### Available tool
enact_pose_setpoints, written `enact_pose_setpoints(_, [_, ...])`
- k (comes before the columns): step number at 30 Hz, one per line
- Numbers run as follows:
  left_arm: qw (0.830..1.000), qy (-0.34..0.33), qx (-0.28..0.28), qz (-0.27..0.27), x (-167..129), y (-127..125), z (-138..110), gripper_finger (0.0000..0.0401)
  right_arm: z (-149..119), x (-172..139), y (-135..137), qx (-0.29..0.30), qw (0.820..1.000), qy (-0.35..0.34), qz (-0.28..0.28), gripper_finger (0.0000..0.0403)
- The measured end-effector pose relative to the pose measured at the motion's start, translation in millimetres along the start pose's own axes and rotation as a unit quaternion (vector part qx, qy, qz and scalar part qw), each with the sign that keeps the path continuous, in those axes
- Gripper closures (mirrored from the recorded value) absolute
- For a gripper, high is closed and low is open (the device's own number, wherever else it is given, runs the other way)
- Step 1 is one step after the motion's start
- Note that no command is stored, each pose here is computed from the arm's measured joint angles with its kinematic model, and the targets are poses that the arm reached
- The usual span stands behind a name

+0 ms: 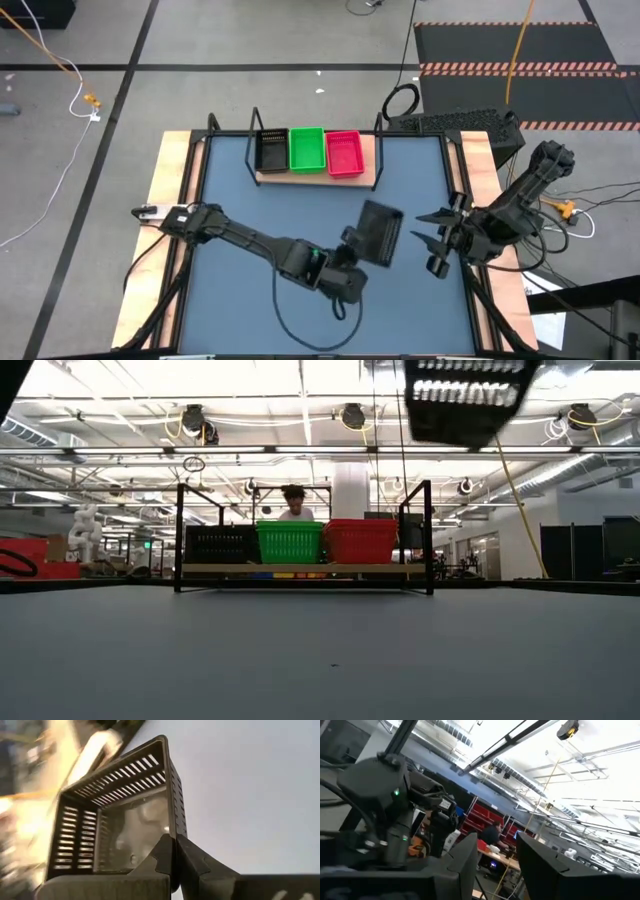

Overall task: Stack baskets on shelf by color
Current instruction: Stack the black bin on top of the black bins on the shelf

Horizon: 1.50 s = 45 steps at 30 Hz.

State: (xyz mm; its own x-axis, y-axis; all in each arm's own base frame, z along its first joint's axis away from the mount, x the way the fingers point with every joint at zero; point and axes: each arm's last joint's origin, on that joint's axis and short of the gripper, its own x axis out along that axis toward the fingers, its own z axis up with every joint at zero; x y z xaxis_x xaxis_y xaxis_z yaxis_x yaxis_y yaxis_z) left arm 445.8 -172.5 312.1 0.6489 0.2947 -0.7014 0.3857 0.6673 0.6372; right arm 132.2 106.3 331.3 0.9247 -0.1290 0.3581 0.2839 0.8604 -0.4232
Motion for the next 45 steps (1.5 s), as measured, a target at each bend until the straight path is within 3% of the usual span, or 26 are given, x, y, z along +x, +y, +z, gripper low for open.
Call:
enact_pose_setpoints(3, [0.998, 0.045, 0.018, 0.041, -14.5, -3.8, -5.8, 0.0394, -0.4, 0.1, 1.0, 0.0, 1.0, 0.002, 0.001, 0.0273])
enact_pose_setpoints(5, [0.998, 0.039, 0.017, 0.048, -32.0, -3.4, -6.0, 0.0394, -0.4, 0.1, 1.1, 0.002, 1.0, 0.002, 0.001, 0.0273])
enact_pose_setpoints(10, [0.995, 0.056, -0.041, 0.075, -71.8, 9.0, -22.4, 0.0394, -0.4, 0.2, 1.2, 0.012, 1.0, 0.002, 0.001, 0.0273])
enact_pose_setpoints(17, [0.986, 0.067, -0.096, 0.123, -99.1, 5.6, -68.1, 0.0395, 0.2, 0.2, 0.5, 0.026, 1.0, -0.001, -0.002, 0.0273])
enact_pose_setpoints(26, [0.97, -0.033, -0.185, 0.152, -102.7, -10.5, -162.4, 0.0395, 1.1, 0.3, -0.8, 0.024, 1.0, -0.005, -0.006, 0.0273])
enact_pose_setpoints(34, [0.953, -0.045, -0.244, 0.174, -90.9, -16.5, -246.0, 0.0395, 2.1, 0.2, -2.2, 0.033, 0.999, -0.009, -0.011, 0.0273])
enact_pose_setpoints(39, [0.944, -0.039, -0.273, 0.181, -92.6, -10.6, -273.9, 0.0393, 2.1, 0.2, -2.2, 0.033, 0.999, -0.009, -0.011, 0.0273])
enact_pose_setpoints(45, [0.951, -0.016, -0.253, 0.178, -86.1, -0.4, -289.6, 0.0395, 2.0, 0.3, -2.2, 0.033, 0.999, -0.008, -0.012, 0.0273])
